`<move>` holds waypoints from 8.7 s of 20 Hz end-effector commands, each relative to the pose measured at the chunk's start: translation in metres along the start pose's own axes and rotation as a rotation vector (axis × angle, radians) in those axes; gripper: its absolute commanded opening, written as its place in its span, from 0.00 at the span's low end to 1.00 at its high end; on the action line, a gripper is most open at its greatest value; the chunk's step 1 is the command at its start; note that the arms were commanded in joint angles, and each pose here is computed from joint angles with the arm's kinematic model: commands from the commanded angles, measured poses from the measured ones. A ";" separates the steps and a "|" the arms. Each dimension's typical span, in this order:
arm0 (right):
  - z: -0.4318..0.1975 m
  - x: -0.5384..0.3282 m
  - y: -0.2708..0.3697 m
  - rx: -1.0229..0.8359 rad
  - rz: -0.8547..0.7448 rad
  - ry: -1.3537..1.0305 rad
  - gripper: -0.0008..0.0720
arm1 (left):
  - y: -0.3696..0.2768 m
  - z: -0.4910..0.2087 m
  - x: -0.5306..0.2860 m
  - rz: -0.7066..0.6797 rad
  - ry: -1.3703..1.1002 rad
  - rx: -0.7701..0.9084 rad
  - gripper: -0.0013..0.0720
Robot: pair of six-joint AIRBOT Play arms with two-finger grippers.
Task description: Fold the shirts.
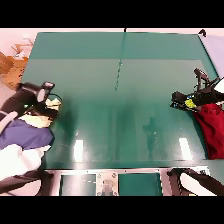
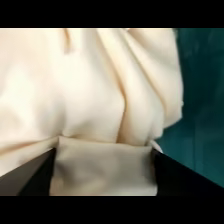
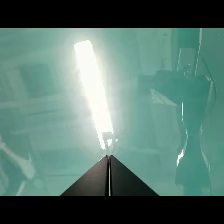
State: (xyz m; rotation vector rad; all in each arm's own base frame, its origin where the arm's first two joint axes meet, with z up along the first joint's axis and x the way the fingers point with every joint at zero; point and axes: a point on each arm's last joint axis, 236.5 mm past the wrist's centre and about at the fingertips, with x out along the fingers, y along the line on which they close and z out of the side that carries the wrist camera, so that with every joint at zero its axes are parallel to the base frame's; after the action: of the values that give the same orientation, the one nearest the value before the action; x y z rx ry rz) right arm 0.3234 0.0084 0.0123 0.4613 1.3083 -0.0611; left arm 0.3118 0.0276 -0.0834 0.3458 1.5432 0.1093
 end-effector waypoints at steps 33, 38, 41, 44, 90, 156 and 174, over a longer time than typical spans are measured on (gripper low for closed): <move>0.013 0.035 0.029 -0.031 0.148 0.026 0.53 | -0.189 0.098 -0.192 -0.519 -0.235 0.206 1.00; -0.009 0.095 0.032 -0.004 0.217 0.212 0.62 | -0.232 0.096 -0.119 -0.684 -0.213 0.047 1.00; -0.015 0.113 0.044 -0.001 0.279 0.253 0.62 | -0.249 0.119 -0.101 -0.757 -0.307 -0.068 1.00; -0.005 0.116 0.088 0.019 0.481 0.229 0.62 | -0.271 0.127 -0.090 -0.846 -0.301 -0.100 1.00; 0.065 0.085 0.074 -0.195 0.256 -0.316 0.03 | -0.212 0.259 -0.220 -0.896 -0.681 0.096 0.06; 0.091 -0.333 0.131 -0.344 0.624 -0.961 0.03 | -0.071 0.074 -0.552 -0.774 -1.362 0.106 0.05; 0.096 -0.282 0.101 -0.230 0.567 -0.995 0.03 | -0.032 0.119 -0.511 -0.493 -1.343 0.035 0.05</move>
State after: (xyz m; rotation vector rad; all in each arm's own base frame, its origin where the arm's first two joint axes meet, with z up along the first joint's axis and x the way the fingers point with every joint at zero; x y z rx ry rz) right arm 0.3313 0.0100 0.4064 0.4054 0.0303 0.3045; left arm 0.3506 -0.1556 0.4719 0.0067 0.0779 -0.4939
